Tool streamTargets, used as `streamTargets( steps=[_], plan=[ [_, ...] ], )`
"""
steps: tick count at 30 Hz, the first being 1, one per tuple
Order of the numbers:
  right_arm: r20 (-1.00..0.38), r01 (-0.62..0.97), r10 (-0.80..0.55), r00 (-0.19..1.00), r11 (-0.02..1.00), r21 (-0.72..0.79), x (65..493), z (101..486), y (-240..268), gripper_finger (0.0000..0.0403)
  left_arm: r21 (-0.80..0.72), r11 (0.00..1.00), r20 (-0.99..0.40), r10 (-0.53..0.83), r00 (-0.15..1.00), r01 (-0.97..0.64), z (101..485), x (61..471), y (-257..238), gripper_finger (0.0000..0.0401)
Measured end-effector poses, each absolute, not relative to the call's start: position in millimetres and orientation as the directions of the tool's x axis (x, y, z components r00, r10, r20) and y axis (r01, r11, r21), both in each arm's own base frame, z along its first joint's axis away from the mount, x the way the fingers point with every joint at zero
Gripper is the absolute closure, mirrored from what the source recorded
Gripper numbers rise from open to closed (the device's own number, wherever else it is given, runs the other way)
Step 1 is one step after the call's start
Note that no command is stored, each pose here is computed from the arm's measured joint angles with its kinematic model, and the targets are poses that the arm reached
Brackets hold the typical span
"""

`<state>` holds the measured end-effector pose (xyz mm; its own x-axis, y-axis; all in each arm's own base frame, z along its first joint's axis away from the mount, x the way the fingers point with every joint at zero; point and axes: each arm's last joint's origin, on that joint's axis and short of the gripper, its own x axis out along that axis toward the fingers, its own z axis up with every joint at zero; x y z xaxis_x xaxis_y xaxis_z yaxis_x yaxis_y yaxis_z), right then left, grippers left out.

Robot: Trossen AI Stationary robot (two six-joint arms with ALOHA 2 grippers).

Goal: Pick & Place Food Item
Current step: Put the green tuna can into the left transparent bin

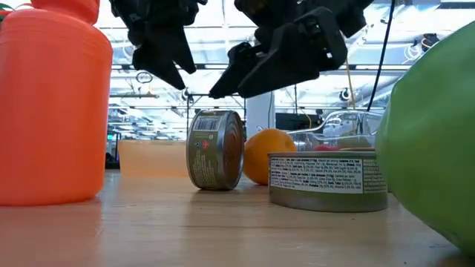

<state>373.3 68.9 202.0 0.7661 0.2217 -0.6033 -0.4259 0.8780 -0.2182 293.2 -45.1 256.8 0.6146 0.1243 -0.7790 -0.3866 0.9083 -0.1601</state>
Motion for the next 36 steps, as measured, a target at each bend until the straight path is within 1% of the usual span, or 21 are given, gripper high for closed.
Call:
streamTargets(
  steps=[2,6,10,13,15,21,25,29,33,36],
  plan=[
    [-0.612,-0.405,0.189,0.768,0.883,-0.236,372.5,201.8,68.6,0.0039,-0.184,0.899,-0.782,0.111,0.613,-0.397,254.1,295.6,-48.1,0.0105],
    [-0.626,-0.385,0.14,0.768,0.88,-0.276,360.5,216.7,74.0,0.0039,-0.22,0.876,-0.783,0.103,0.613,-0.428,242.1,305.4,-56.9,0.0105],
    [-0.664,-0.355,0.049,0.746,0.873,-0.335,342.4,229.9,78.7,0.0039,-0.297,0.865,-0.765,0.038,0.643,-0.405,229.7,318.2,-73.2,0.0105],
    [-0.627,-0.285,-0.025,0.779,0.876,-0.388,332.2,249.6,78.7,0.0039,-0.34,0.853,-0.758,0.0,0.652,-0.395,220.2,324.0,-87.2,0.0105],
    [-0.617,-0.25,-0.063,0.784,0.878,-0.408,323.8,258.7,79.4,0.0039,-0.361,0.838,-0.752,-0.002,0.659,-0.409,217.4,325.5,-93.8,0.0105],
    [-0.565,-0.222,-0.059,0.823,0.882,-0.415,311.1,279.5,83.0,0.0039,-0.392,0.757,-0.778,0.03,0.627,-0.523,201.7,326.5,-105.6,0.0105],
    [-0.553,-0.194,-0.087,0.829,0.882,-0.429,306.3,283.8,84.5,0.0039,-0.389,0.74,-0.799,0.026,0.601,-0.549,191.6,330.4,-115.5,0.0105],
    [-0.551,-0.177,-0.117,0.826,0.874,-0.452,305.6,283.5,84.8,0.0039,-0.383,0.76,-0.792,0.022,0.61,-0.525,192.4,341.6,-124.4,0.0105],
    [-0.551,-0.174,-0.117,0.826,0.878,-0.447,305.9,283.5,84.8,0.0039,-0.318,0.791,-0.801,0.071,0.595,-0.522,180.7,350.0,-125.1,0.0105],
    [-0.549,-0.172,-0.116,0.828,0.879,-0.445,305.9,283.7,85.2,0.0039,-0.301,0.783,-0.813,0.088,0.576,-0.544,173.1,353.5,-120.6,0.0105]
  ],
)
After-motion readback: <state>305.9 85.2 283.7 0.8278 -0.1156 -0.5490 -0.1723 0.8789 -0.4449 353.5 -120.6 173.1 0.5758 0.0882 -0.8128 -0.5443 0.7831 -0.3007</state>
